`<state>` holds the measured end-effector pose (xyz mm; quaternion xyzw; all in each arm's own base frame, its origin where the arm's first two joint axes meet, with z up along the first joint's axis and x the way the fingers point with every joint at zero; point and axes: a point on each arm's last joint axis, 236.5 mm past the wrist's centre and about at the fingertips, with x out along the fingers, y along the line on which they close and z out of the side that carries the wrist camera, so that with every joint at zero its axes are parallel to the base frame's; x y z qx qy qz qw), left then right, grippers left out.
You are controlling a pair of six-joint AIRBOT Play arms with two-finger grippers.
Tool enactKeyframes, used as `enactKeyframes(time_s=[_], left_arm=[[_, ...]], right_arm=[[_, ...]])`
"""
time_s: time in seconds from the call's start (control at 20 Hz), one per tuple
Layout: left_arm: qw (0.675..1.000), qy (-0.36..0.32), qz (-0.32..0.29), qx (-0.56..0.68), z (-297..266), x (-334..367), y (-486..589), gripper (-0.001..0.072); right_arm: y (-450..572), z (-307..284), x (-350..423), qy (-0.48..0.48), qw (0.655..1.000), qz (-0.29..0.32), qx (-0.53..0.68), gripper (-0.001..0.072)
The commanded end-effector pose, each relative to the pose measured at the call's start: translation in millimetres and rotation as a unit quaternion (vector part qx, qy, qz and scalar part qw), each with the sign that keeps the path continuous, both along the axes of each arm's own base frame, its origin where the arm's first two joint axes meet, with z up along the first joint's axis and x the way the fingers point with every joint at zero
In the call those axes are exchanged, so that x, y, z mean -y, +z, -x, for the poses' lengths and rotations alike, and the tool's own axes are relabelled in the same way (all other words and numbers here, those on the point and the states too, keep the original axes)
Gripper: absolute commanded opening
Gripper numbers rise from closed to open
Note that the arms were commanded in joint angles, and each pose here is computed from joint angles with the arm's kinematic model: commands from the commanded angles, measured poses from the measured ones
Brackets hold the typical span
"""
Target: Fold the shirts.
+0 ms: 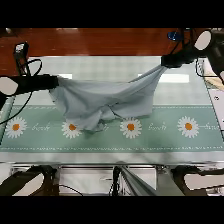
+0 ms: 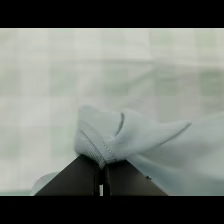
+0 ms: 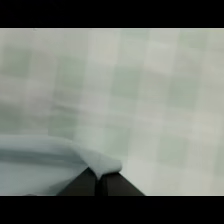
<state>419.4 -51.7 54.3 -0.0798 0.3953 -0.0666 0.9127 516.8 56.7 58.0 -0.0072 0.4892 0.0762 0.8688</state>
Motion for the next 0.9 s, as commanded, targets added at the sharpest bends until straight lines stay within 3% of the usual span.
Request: enactKeyframes(time_s=[0.0,0.45,0.75,0.8,0.85], left_arm=[[1.000,0.023,-0.003,0.020,-30.2,-8.9,-23.5,0.0021],[0.990,0.018,0.024,-0.136,-4.8,4.6,-124.4,0.0021],[0.989,0.019,0.023,-0.145,-3.6,4.2,-132.2,0.0023],[0.989,0.019,0.023,-0.144,-4.3,3.9,-131.2,0.0031],[0.989,0.018,0.024,-0.142,-5.3,3.7,-128.0,0.0110]], right_arm=[[-18.5,-29.0,-13.3,-0.008,0.999,-0.033,0.029,0.0031],[-97.0,-1.5,-32.9,-0.008,0.992,-0.071,-0.100,0.0031],[-111.4,14.5,-35.8,-0.003,0.987,-0.074,-0.143,0.0031],[-111.3,14.5,-36.2,-0.003,0.987,-0.074,-0.143,0.0031],[-110.9,14.8,-36.8,-0.002,0.987,-0.076,-0.143,0.0031]])
